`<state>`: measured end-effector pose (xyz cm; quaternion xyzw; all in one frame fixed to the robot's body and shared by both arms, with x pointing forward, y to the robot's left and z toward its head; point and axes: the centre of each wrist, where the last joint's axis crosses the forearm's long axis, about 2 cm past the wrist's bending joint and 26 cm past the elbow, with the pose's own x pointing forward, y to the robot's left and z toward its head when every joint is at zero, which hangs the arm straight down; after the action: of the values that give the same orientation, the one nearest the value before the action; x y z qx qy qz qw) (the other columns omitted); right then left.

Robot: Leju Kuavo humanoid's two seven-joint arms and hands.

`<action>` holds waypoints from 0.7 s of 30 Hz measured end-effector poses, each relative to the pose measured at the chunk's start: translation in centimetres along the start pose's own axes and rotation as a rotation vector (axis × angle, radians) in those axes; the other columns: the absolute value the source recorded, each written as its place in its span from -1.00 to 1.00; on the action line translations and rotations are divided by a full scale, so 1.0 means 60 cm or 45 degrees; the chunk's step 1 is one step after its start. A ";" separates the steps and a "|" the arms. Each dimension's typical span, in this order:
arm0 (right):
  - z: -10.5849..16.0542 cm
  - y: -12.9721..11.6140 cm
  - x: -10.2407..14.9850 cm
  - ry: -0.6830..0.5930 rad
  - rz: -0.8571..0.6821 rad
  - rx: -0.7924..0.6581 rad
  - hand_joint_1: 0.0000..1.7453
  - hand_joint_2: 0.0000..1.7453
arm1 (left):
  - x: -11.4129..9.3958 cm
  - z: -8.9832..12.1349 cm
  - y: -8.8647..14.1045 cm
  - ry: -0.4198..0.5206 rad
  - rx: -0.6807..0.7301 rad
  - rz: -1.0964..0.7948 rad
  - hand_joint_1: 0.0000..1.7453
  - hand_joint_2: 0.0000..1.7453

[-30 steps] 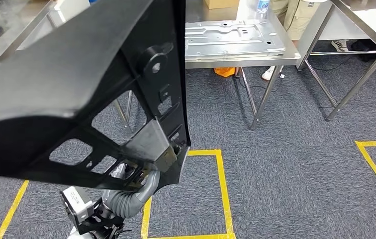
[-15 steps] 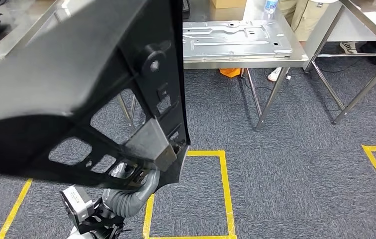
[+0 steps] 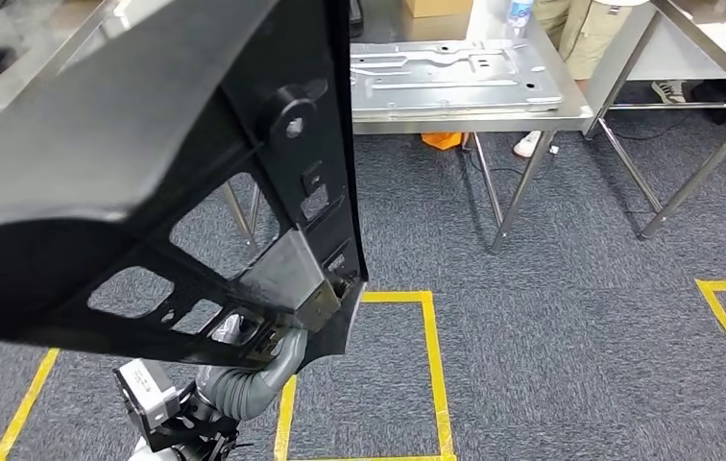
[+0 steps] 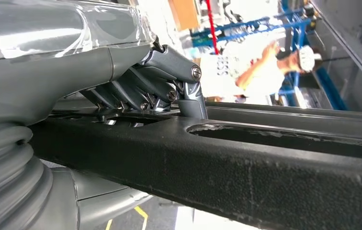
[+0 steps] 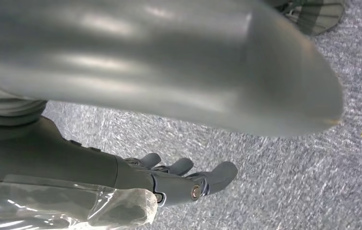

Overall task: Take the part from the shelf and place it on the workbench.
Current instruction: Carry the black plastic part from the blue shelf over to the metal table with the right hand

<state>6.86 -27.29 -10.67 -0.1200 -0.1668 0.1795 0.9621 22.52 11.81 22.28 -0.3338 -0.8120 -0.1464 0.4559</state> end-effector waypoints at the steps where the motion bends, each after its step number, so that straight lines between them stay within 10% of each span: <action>1: 0.000 0.000 0.000 0.000 0.000 0.000 -1.00 -1.00 | 0.000 0.000 0.000 0.000 0.001 0.000 1.00 1.00; 21: -0.001 -0.005 -0.001 0.004 0.004 -0.003 -1.00 -1.00 | 0.000 0.000 0.000 -0.004 0.002 0.000 1.00 1.00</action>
<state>6.93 -27.62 -10.67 -0.1219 -0.1654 0.1807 0.9618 22.51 11.82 22.26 -0.3337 -0.8127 -0.1454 0.4550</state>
